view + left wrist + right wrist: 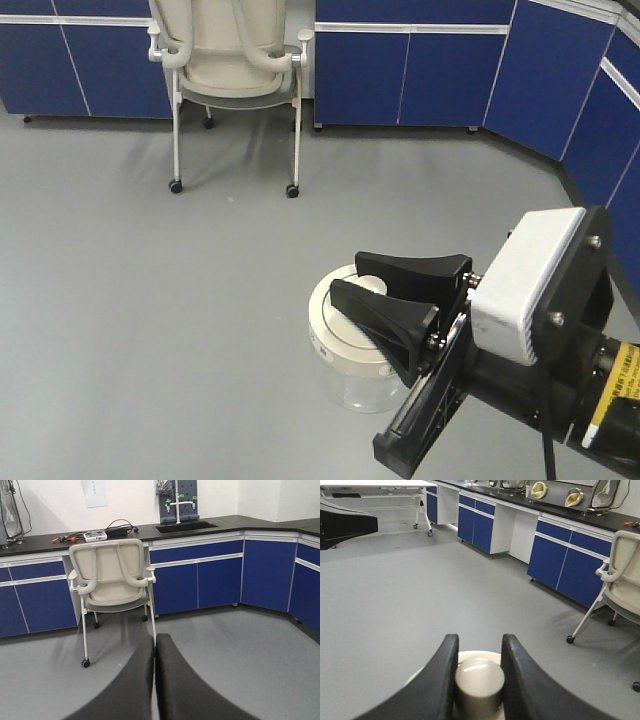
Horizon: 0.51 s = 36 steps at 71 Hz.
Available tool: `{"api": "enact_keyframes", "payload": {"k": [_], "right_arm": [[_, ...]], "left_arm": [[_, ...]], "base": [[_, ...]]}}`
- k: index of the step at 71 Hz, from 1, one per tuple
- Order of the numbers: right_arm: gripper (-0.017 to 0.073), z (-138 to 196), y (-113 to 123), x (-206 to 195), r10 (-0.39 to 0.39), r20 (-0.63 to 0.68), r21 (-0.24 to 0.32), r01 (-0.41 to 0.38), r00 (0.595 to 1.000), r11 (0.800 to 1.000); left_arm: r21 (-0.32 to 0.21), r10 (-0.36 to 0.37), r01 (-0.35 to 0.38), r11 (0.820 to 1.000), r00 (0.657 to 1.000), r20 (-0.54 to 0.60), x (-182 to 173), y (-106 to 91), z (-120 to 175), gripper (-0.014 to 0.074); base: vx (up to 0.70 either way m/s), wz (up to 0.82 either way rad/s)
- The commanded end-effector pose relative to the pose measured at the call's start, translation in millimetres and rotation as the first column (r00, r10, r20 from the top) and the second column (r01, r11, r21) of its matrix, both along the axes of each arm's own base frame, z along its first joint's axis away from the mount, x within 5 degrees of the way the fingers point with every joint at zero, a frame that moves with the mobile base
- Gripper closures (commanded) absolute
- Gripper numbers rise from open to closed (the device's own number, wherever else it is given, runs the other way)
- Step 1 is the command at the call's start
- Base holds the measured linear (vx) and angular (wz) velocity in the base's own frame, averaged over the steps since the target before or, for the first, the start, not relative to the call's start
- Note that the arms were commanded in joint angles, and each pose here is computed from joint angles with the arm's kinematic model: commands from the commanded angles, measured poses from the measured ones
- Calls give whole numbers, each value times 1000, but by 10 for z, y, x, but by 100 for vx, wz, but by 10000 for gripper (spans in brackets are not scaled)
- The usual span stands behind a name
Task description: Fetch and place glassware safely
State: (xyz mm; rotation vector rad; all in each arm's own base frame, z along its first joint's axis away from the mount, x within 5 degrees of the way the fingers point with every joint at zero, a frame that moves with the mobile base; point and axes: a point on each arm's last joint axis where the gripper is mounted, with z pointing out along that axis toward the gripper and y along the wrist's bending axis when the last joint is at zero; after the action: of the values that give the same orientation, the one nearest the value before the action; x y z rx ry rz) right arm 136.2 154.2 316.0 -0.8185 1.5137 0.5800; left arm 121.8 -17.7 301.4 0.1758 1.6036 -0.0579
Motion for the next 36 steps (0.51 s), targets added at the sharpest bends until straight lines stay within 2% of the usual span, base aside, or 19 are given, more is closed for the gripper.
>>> {"api": "enact_keyframes", "payload": {"k": [1, 36], "right_arm": [[560, 234, 5, -44, 30, 91, 112, -40, 995, 993], [560, 234, 5, -44, 30, 91, 112, -40, 995, 993]], "left_arm": [[-30, -16, 18, 999, 996, 93, -7, -17, 152, 601], [-30, -16, 18, 999, 996, 93, -7, -17, 152, 601]], "base": [[53, 1], [53, -5]]}}
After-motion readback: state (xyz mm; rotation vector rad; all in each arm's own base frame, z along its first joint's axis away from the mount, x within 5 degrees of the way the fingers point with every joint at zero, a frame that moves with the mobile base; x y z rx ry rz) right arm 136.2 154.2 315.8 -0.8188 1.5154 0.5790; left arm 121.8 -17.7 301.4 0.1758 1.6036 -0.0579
